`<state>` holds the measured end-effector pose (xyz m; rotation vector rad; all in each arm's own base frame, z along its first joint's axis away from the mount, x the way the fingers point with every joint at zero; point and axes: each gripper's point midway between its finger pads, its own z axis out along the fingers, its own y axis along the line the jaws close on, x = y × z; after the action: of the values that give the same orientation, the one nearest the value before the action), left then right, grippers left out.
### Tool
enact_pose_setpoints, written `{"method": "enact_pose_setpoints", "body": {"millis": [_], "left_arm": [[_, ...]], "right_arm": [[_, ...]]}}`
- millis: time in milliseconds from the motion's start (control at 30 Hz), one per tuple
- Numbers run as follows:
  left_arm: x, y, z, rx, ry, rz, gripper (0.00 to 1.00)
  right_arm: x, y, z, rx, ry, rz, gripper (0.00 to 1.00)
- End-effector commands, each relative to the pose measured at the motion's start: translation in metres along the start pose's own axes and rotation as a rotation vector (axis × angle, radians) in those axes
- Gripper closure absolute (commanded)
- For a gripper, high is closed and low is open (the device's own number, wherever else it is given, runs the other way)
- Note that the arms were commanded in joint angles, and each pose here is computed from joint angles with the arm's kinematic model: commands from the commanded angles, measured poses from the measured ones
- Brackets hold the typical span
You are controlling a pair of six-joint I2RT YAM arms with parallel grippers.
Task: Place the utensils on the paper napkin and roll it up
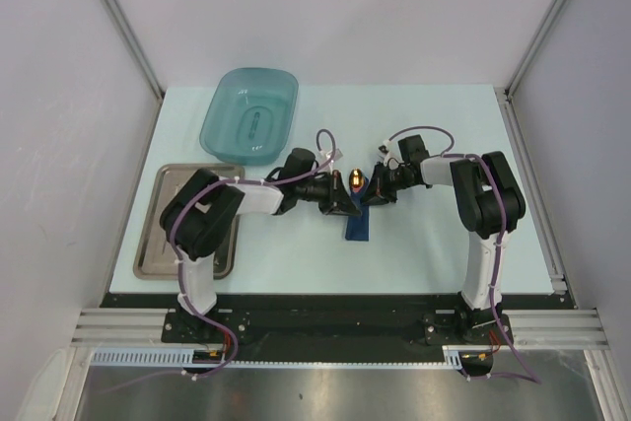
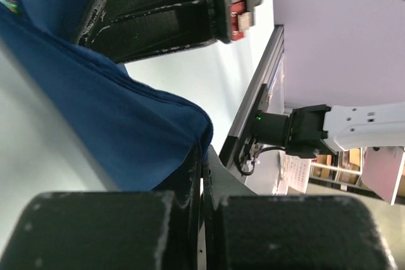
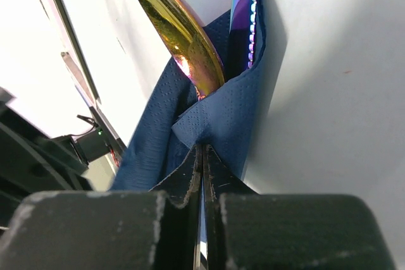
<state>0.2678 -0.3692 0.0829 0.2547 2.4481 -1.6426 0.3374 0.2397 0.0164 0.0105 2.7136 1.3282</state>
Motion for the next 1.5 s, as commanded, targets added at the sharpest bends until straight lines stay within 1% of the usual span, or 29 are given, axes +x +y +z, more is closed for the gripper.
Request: {"method": "enact_pose_setpoints", "body": {"millis": [0, 233, 433, 600, 767, 867, 900, 967, 1000, 1067, 1100, 1200, 1300, 1367, 1467], "left_arm": [[0.008, -0.014, 0.020, 0.068, 0.054, 0.062, 1.00], [0.023, -0.009, 0.041, 0.072, 0.092, 0.095, 1.00], [0.037, -0.001, 0.050, 0.077, 0.125, 0.124, 1.00], [0.050, 0.021, 0.055, 0.054, 0.167, 0.116, 1.00], [0.060, 0.038, 0.052, 0.028, 0.192, 0.112, 1.00], [0.062, 0.044, 0.051, 0.018, 0.199, 0.115, 1.00], [0.063, 0.045, 0.052, 0.018, 0.201, 0.121, 1.00], [0.063, 0.048, 0.052, 0.016, 0.207, 0.116, 1.00], [0.062, 0.048, 0.053, 0.014, 0.204, 0.121, 1.00], [0.063, 0.050, 0.053, 0.008, 0.208, 0.120, 1.00], [0.062, 0.051, 0.054, 0.005, 0.206, 0.129, 1.00], [0.062, 0.052, 0.054, 0.004, 0.213, 0.139, 1.00], [0.063, 0.053, 0.054, 0.003, 0.216, 0.160, 1.00], [0.063, 0.053, 0.053, 0.000, 0.222, 0.164, 0.99], [0.063, 0.053, 0.053, 0.005, 0.224, 0.176, 0.98]], "right_arm": [[0.004, -0.028, 0.009, 0.122, -0.003, -0.014, 0.99], [0.006, -0.027, 0.008, 0.115, 0.002, -0.015, 0.99], [0.007, -0.027, 0.007, 0.110, 0.005, -0.010, 0.99], [0.007, -0.026, 0.002, 0.103, 0.006, -0.009, 0.98], [-0.004, -0.008, -0.012, 0.067, -0.010, -0.038, 0.97], [-0.010, 0.006, -0.022, 0.042, -0.016, -0.054, 0.93], [-0.008, 0.008, -0.025, 0.043, -0.007, -0.046, 0.90], [-0.012, 0.012, -0.032, 0.032, -0.013, -0.057, 0.87], [-0.011, 0.016, -0.037, 0.031, -0.010, -0.055, 0.83], [-0.012, 0.019, -0.044, 0.018, -0.014, -0.057, 0.79], [-0.011, 0.022, -0.046, 0.013, -0.013, -0.057, 0.74], [-0.007, 0.031, -0.052, -0.012, -0.004, -0.059, 0.67], [-0.003, 0.035, -0.052, -0.025, 0.003, -0.060, 0.66], [-0.002, 0.035, -0.050, -0.025, 0.008, -0.060, 0.60], [-0.001, 0.034, -0.045, -0.016, 0.014, -0.063, 0.58]]}}
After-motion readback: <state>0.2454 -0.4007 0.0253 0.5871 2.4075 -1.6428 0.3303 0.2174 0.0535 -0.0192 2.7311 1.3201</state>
